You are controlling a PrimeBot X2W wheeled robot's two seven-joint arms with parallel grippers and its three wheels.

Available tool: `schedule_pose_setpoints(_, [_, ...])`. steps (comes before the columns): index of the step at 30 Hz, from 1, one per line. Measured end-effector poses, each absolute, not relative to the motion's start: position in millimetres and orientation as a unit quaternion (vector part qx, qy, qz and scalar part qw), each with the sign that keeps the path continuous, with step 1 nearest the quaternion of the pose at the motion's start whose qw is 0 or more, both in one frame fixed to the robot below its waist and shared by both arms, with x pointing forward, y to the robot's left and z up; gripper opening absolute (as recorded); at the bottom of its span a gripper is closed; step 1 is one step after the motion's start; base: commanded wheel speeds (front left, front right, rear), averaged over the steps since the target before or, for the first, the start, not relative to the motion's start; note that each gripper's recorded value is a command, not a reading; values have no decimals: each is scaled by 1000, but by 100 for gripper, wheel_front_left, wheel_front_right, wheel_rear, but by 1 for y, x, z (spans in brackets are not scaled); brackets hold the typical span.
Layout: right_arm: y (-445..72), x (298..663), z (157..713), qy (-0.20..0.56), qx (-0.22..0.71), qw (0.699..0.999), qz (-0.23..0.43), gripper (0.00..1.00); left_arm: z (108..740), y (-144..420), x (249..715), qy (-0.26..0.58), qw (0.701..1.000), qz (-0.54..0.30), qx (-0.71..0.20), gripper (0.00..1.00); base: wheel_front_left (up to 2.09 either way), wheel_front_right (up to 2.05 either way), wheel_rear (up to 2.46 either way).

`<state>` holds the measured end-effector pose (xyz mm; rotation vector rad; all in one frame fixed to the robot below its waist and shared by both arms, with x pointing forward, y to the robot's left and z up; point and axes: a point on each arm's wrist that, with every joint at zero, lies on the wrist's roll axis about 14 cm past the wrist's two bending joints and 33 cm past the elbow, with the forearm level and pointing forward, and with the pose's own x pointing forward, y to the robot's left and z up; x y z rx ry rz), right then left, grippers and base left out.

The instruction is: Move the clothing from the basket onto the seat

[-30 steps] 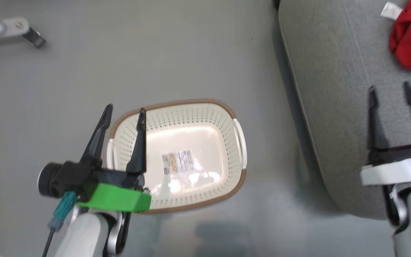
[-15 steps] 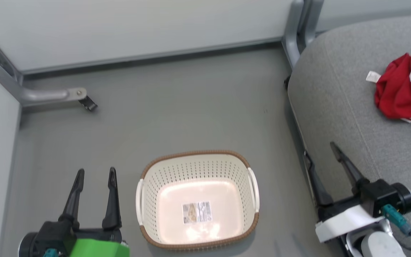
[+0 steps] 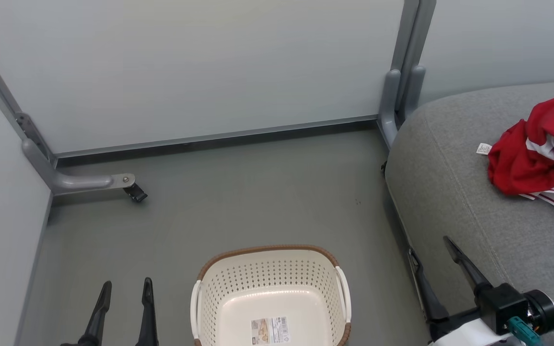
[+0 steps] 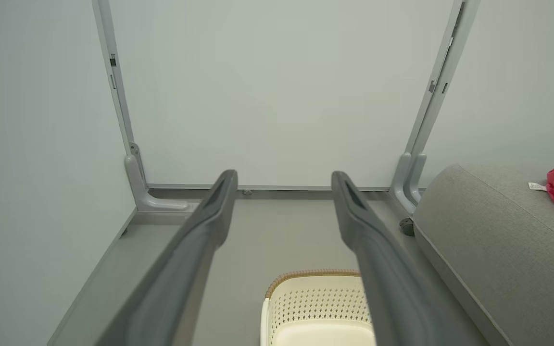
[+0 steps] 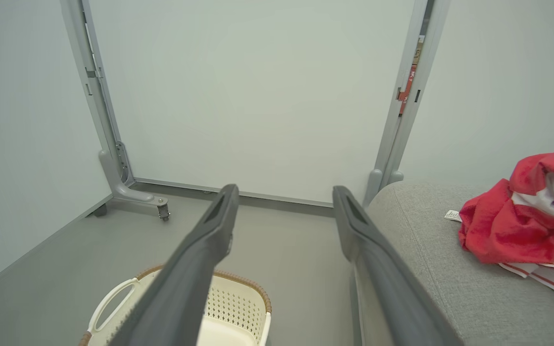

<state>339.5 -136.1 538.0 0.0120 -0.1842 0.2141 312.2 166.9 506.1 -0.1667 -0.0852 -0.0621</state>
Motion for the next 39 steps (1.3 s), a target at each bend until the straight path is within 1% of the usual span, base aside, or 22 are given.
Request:
schedule_pose_setpoints(5, [-145, 333, 537, -92, 5, 992, 89, 100, 505, 164, 311, -40, 995, -36, -85, 100, 0, 0, 0])
schedule_pose_setpoints(15, [-147, 329, 538, -94, 8, 992, 84, 100, 503, 166, 309, -38, 997, -31, -66, 100, 0, 0, 0])
schedule_pose_setpoints(16, [-147, 329, 538, -94, 8, 992, 84, 0, 502, 166, 309, -37, 997, -30, -64, 0, 0, 0, 0])
schedule_pose_setpoints(21, [-145, 327, 522, -69, 13, 994, 84, 0, 488, 164, 306, -14, 997, -31, -68, 0, 0, 0, 0])
schedule_pose_setpoints(29, [-153, 328, 513, -46, 91, 993, 67, 0, 478, 170, 308, 10, 990, -12, -140, 0, 0, 0, 0])
schedule_pose_setpoints(39, [-163, 336, 511, -35, 184, 981, 47, 0, 478, 176, 319, 17, 974, 6, -227, 0, 0, 0, 0])
